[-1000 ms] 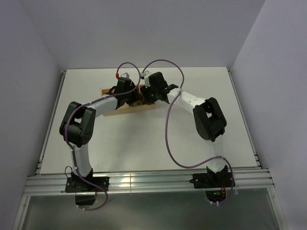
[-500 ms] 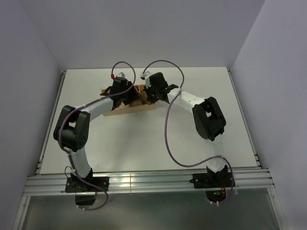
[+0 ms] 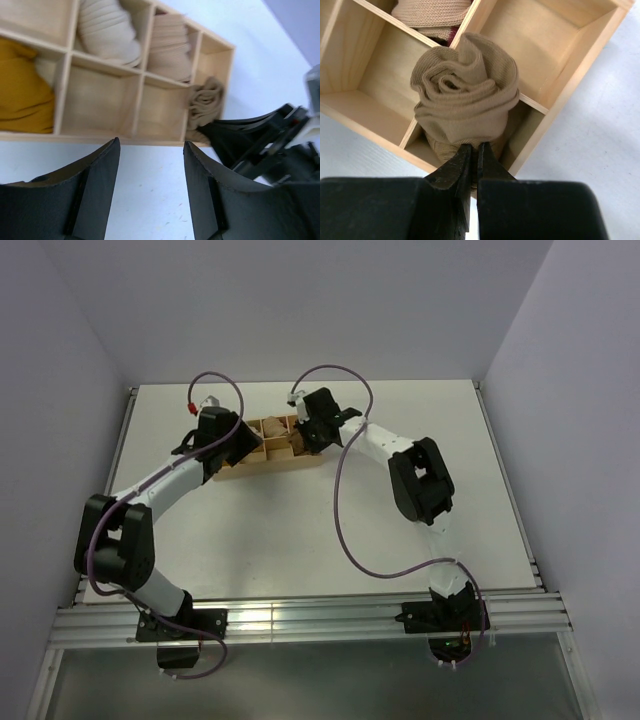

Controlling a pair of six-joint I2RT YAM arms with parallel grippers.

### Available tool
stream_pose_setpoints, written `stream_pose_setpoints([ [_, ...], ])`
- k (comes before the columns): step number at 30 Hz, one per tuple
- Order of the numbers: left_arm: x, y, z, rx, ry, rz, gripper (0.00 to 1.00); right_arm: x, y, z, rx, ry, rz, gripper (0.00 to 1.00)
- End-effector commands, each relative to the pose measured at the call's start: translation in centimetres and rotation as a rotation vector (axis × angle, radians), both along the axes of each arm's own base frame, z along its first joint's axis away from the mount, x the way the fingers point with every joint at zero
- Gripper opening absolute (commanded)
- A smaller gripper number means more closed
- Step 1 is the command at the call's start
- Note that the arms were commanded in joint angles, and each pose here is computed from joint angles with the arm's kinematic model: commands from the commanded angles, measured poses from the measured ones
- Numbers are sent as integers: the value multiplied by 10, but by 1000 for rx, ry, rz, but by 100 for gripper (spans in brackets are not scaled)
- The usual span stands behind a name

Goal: Roll the socks
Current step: Place the sock in the storage box.

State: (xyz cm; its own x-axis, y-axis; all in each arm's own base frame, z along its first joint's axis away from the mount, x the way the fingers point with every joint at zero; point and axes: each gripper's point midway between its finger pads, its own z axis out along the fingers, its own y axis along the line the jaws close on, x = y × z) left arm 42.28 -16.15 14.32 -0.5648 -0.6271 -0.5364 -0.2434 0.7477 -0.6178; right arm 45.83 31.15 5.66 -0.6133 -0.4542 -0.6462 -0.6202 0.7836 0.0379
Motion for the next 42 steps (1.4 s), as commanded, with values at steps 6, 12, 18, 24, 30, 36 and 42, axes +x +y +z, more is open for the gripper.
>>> stream_pose_setpoints([
  [6, -3, 4, -39, 49, 51, -24, 57, -24, -14, -34, -91, 136, -22, 1],
  [12, 1, 7, -54, 92, 71, -21, 54, -15, -1, 26, 21, 29, -4, 24],
  [18, 7, 10, -66, 119, 94, -14, 52, -10, 7, 69, 81, -38, 8, 34],
  [24, 10, 9, -70, 128, 98, -18, 52, -9, 7, 95, 111, -90, 5, 40],
  [30, 14, 7, -63, 131, 72, -31, 52, 2, 11, 119, 168, -182, -9, 41],
  [36, 20, 10, -32, 150, -14, -25, 52, 23, 22, 126, 195, -249, -18, 40],
  [42, 30, 6, -31, 182, -17, -52, 52, 40, 32, 115, 190, -248, -15, 39],
])
